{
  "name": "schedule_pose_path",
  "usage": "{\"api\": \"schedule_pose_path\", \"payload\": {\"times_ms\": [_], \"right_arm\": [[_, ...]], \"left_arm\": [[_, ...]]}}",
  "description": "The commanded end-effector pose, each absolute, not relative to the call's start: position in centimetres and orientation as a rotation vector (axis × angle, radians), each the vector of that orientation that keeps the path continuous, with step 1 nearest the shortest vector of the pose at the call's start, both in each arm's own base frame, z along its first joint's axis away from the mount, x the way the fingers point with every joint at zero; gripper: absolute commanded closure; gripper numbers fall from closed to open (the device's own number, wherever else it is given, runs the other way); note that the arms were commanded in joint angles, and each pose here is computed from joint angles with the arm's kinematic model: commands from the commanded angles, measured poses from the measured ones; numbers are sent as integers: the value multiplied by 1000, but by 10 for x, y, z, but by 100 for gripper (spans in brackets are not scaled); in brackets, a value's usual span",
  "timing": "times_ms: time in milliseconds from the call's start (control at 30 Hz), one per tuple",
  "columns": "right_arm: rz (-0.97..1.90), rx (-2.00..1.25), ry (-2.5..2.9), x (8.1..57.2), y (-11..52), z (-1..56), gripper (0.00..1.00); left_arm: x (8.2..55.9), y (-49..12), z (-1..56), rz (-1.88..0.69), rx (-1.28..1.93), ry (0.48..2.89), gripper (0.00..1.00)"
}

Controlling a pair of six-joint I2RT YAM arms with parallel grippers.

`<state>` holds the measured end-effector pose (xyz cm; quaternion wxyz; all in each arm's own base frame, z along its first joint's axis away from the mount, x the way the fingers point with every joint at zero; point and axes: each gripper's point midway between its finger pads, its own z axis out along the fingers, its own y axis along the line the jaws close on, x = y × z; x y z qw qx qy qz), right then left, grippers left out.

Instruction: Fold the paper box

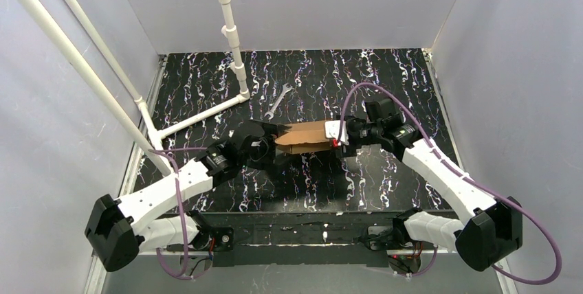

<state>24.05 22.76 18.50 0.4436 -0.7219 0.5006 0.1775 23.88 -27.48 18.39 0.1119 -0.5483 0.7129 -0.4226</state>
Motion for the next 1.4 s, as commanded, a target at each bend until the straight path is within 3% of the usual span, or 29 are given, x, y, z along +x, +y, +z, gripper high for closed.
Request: {"api": "schedule_pose_path", "payload": {"times_ms": [0,433,867,1367], "right_arm": [[587,-1702,1315,223,223,186,42],[743,-1559,1436,218,214,195,42],[1011,-1262,1666,231,204,215,42],[1311,-755,1911,261,196,210,42]], "left_arm": [[233,-254,189,-1192,-1530,2061,2],[214,-192,204,-1112,-1087,1945,2],[177,-186,215,-1071,-288,1911,2],[166,-199,208,-1119,2,1772,2]]}}
